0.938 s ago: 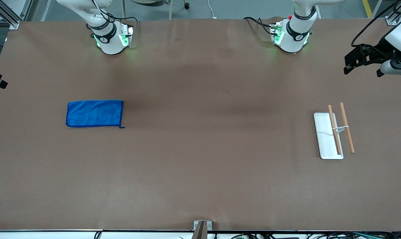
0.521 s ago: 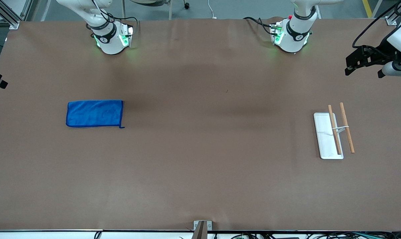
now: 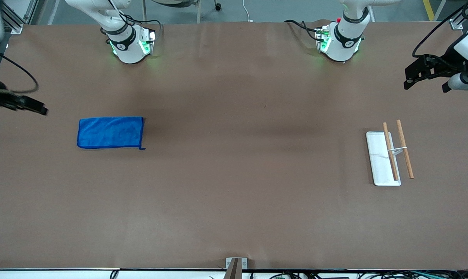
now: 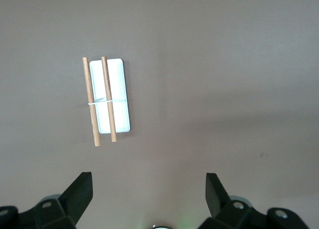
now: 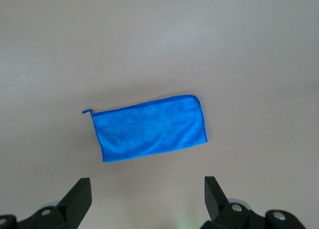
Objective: Right arm passes towel to left arm to hang
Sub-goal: 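Move the right gripper down over the blue towel's edge, then close the right gripper on the blue towel's edge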
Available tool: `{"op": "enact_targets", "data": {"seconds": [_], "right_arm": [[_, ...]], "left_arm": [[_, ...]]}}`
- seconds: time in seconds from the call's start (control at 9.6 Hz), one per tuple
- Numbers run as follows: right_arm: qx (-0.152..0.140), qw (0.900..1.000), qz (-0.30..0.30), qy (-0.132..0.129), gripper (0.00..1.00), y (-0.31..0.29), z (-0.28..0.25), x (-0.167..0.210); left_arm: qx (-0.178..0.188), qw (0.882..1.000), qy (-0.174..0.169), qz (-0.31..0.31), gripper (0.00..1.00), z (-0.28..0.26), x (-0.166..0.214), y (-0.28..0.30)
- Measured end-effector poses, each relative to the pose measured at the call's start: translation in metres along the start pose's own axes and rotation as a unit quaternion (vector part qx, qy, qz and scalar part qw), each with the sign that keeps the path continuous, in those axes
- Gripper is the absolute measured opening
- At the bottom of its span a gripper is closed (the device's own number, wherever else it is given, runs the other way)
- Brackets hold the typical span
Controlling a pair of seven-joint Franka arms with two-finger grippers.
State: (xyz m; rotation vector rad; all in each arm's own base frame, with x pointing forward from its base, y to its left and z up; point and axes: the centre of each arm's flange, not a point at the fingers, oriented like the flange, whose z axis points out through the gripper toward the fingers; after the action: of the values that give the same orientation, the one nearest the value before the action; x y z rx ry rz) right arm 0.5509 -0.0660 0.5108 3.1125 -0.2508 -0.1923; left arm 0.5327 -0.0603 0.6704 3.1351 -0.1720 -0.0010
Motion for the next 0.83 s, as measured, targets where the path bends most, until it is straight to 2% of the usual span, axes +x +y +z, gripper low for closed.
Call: {"op": "enact_targets", "data": {"seconds": [0.31, 0.62, 0.83], "right_arm": [[-0.002, 1.0, -0.014, 0.024, 1.0, -0.012, 0.152, -0.009], [-0.005, 0.998, -0.027, 0.065, 1.0, -0.01, 0.237, -0.042], [-0.007, 0.998, -0.033, 0.062, 0.97, -0.01, 0.276, -0.057]], "left_arm": [[0.0, 1.0, 0.001, 0.005, 1.0, -0.001, 0.0, 0.005], [0.0, 1.0, 0.002, 0.006, 1.0, -0.002, 0.0, 0.007], [0.0, 1.0, 0.002, 0.006, 1.0, -0.001, 0.0, 0.007]]}}
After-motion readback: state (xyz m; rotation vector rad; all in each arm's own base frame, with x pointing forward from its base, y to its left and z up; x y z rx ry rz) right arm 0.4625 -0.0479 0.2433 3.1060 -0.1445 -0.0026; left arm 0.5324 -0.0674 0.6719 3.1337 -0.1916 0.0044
